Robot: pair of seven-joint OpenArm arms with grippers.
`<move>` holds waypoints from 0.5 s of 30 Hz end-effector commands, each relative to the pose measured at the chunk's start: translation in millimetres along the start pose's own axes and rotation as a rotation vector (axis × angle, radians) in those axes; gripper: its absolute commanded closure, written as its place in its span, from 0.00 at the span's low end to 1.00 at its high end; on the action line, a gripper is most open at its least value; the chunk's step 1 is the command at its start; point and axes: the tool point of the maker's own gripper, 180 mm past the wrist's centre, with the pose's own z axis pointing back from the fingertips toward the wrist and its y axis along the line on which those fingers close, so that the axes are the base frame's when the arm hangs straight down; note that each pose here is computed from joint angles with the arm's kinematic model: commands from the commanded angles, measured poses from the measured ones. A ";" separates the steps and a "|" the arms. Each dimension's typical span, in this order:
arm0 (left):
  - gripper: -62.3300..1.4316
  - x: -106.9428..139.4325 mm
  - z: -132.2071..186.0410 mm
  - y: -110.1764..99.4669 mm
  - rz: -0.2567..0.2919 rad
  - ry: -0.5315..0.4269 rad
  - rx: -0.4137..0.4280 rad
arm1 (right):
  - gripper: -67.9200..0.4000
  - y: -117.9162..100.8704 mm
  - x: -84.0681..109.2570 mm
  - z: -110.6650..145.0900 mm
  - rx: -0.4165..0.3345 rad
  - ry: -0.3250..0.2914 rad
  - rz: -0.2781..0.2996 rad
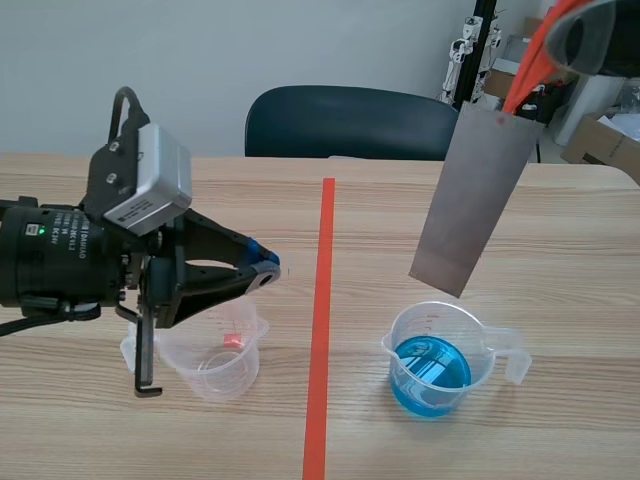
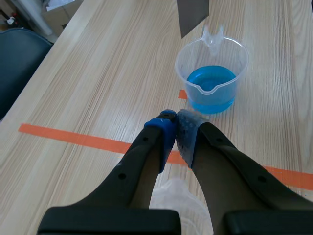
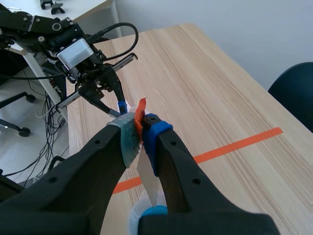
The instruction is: Do the redox reaction experiment. move the plate over the left beaker
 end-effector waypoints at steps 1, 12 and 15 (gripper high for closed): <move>0.91 4.3 7.4 0.5 0.017 -0.030 0.016 | 1.00 3.1 13.7 -2.3 0.022 -0.039 0.035; 0.91 -21.8 61.6 -9.1 0.129 -0.037 0.142 | 1.00 4.9 17.8 -10.1 0.033 -0.087 0.113; 0.91 -28.2 76.3 -14.6 0.146 -0.058 0.185 | 1.00 4.1 19.2 -11.9 0.028 -0.101 0.116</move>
